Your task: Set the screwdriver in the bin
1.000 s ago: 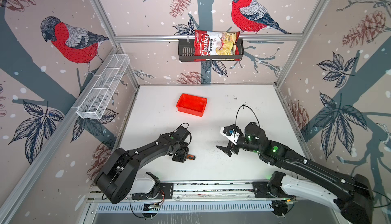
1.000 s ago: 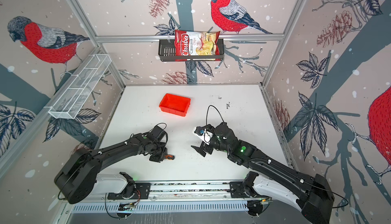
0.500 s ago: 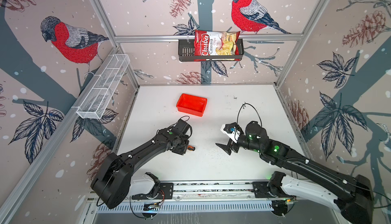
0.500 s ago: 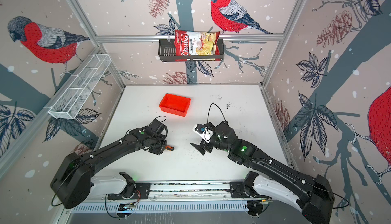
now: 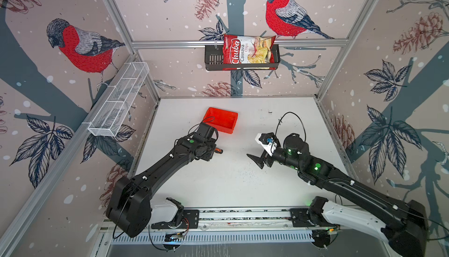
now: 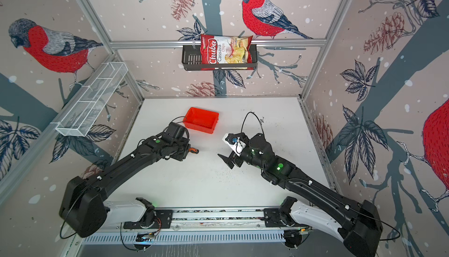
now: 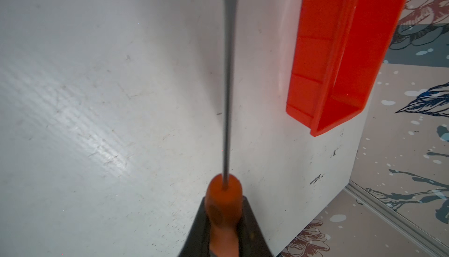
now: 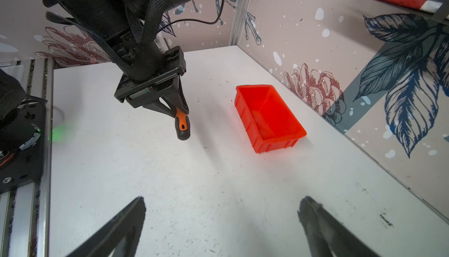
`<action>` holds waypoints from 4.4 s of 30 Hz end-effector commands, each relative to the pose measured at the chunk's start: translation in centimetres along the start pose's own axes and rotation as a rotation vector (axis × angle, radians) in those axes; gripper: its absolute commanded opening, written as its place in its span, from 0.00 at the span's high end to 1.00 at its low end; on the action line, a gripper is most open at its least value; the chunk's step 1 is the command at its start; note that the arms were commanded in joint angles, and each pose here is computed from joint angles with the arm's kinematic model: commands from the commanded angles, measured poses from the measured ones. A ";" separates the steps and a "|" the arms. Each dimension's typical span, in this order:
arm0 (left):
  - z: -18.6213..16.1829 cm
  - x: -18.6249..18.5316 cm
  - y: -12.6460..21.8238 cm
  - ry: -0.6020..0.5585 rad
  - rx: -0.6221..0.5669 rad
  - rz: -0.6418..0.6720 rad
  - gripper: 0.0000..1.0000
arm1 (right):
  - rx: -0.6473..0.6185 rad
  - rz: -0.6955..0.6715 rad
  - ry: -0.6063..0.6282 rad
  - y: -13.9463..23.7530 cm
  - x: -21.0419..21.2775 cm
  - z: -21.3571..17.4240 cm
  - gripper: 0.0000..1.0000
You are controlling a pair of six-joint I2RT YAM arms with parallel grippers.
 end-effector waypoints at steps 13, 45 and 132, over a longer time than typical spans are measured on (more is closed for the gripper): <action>4.0 -11.0 -3.1 -0.148 -0.103 -0.157 0.99 | -0.056 -0.005 0.063 -3.0 -1.2 2.4 0.01; 7.1 -15.3 -17.2 -0.055 0.017 -0.041 0.96 | -0.038 -0.125 0.029 -5.5 -3.0 2.4 0.01; 13.6 7.0 -3.9 -1.179 -1.110 -0.075 0.01 | -0.267 -0.995 -0.496 7.1 -21.9 -18.0 0.00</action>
Point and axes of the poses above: each gripper's point midway between its finger pads, its own y axis back along the fingers, its own x axis along the line the jaws close on, z = x × y, the point moved 8 cm from there along y, back along the fingers, and after that the axes turned 11 degrees about -y, right-handed, at the moved point
